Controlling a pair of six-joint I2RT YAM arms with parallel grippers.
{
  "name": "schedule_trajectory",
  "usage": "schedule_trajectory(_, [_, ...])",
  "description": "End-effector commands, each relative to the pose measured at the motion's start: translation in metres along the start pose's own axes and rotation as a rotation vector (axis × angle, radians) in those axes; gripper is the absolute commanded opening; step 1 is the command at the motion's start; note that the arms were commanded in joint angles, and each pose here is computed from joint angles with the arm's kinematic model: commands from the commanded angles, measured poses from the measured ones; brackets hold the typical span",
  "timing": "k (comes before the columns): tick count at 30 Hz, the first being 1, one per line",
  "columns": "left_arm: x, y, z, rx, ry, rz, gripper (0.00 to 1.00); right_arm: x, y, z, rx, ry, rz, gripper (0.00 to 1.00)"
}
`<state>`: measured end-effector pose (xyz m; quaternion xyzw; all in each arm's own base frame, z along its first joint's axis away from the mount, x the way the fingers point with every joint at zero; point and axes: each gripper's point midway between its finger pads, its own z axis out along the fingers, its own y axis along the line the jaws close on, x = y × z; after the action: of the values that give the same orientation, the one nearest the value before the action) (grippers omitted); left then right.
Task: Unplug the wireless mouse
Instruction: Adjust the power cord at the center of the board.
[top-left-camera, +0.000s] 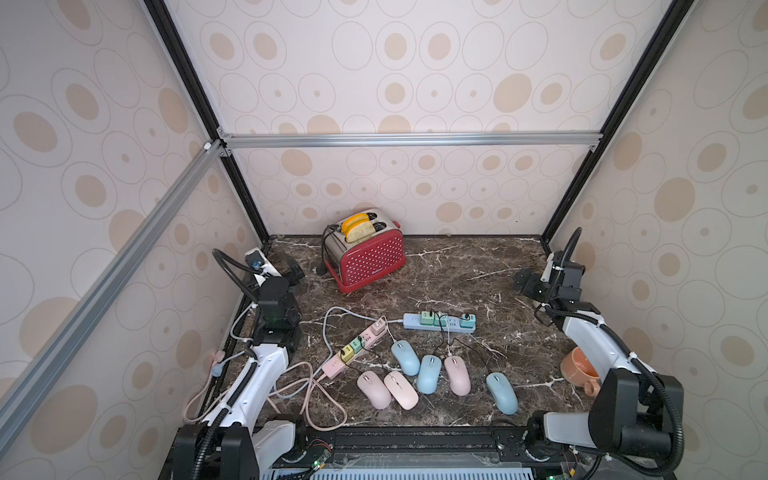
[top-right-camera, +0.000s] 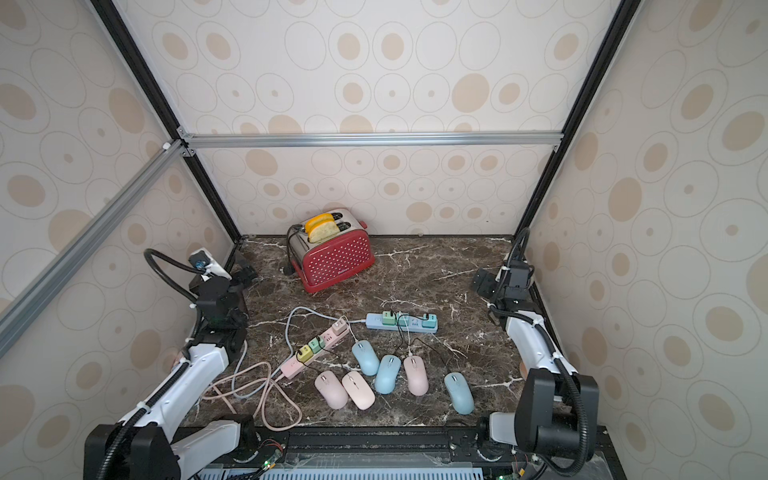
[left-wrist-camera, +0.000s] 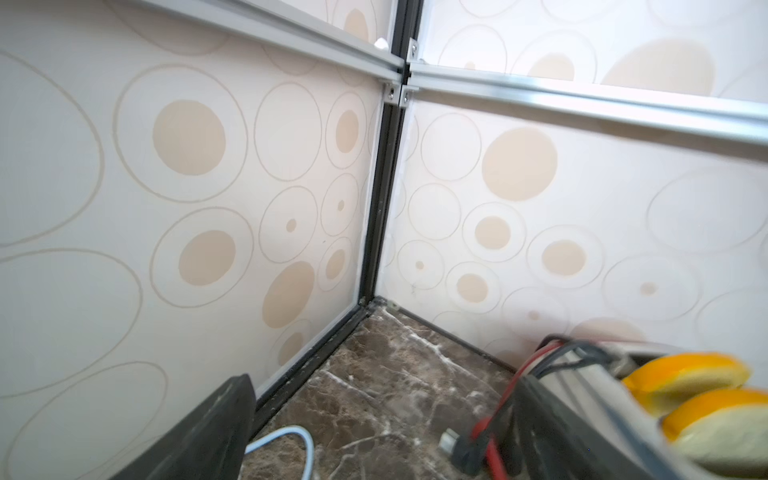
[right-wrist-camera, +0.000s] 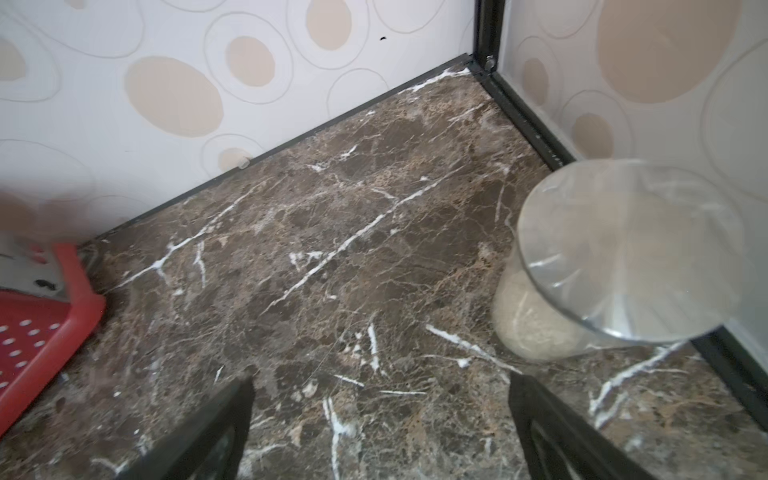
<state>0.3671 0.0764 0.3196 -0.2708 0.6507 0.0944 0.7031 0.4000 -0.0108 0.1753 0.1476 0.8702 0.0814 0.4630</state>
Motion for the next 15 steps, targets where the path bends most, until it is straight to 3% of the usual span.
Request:
schedule_trajectory(1, [-0.009,0.006,-0.010,-0.065,0.122,-0.198,0.99,-0.020,0.022,-0.017,-0.109,-0.083,0.046,1.00])
schedule_trajectory(3, [-0.015,-0.006,-0.013,-0.001,0.150,-0.244,0.99,-0.017,0.025,-0.018,-0.124,-0.034,0.076,1.00])
schedule_trajectory(7, [-0.028,-0.039,-0.022,0.207,0.139,-0.346,0.99,-0.009,0.067,-0.021,-0.348,0.092,0.005,1.00])
schedule_trajectory(10, [-0.039,-0.058,-0.033,0.340,0.133,-0.434,0.99,-0.003,0.077,-0.023,-0.409,0.136,0.028,1.00])
schedule_trajectory(15, [-0.025,-0.107,-0.049,0.515,0.426,-0.365,0.89,0.014,0.090,-0.034,-0.448,0.197,0.016,0.96])
